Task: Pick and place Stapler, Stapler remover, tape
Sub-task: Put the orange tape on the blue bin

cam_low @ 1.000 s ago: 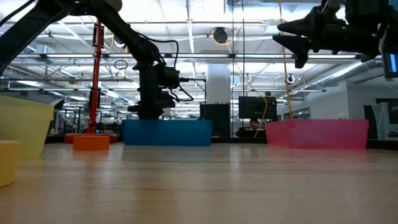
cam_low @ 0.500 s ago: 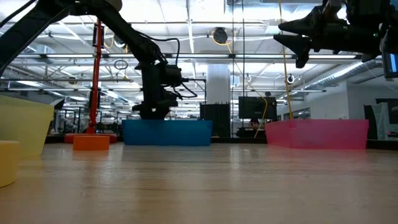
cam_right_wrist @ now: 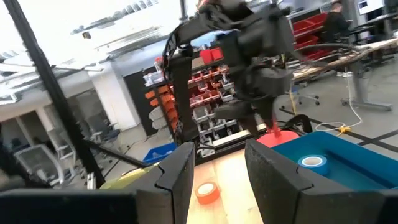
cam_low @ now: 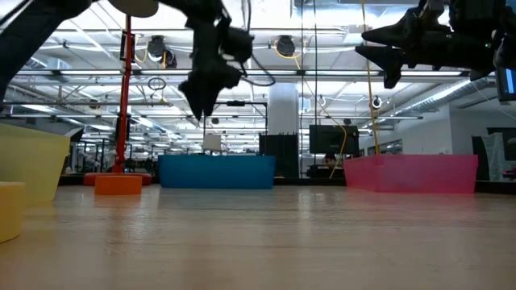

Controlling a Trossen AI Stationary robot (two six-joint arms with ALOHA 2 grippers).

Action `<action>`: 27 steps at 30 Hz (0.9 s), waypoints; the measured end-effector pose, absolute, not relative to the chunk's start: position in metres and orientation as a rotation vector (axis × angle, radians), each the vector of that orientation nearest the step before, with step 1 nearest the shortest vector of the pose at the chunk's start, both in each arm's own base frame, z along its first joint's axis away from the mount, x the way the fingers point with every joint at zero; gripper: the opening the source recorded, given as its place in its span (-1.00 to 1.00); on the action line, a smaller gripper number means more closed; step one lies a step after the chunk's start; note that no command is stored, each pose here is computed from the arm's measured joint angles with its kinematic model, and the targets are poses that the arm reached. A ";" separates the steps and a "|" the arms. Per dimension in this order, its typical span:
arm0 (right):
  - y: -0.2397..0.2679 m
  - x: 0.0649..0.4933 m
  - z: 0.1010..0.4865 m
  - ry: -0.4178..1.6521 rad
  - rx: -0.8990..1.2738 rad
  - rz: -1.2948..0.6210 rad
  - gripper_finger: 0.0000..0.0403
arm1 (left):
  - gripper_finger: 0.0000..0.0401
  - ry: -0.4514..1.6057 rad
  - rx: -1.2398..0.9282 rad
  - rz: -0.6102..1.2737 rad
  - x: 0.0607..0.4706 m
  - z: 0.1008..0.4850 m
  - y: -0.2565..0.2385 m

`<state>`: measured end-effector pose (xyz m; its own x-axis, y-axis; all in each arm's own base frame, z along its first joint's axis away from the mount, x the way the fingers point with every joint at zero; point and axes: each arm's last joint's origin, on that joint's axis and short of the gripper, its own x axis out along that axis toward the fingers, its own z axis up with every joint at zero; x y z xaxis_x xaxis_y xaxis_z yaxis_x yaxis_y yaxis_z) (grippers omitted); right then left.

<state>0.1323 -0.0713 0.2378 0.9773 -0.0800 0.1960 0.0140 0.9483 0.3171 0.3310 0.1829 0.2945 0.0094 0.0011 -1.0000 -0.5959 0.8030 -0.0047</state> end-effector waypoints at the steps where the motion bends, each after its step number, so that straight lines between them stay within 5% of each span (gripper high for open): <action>1: -0.071 0.132 0.238 -0.206 0.313 -0.039 -0.32 | 0.16 1.525 -0.492 0.484 0.334 0.297 0.169; 13: -0.069 0.130 0.234 -0.146 0.296 0.015 -0.32 | 0.16 1.589 -0.501 0.415 0.362 0.297 0.044; 27: -0.066 0.105 0.232 -0.080 0.305 0.012 -0.32 | 0.16 1.555 -0.551 0.505 0.366 0.296 0.019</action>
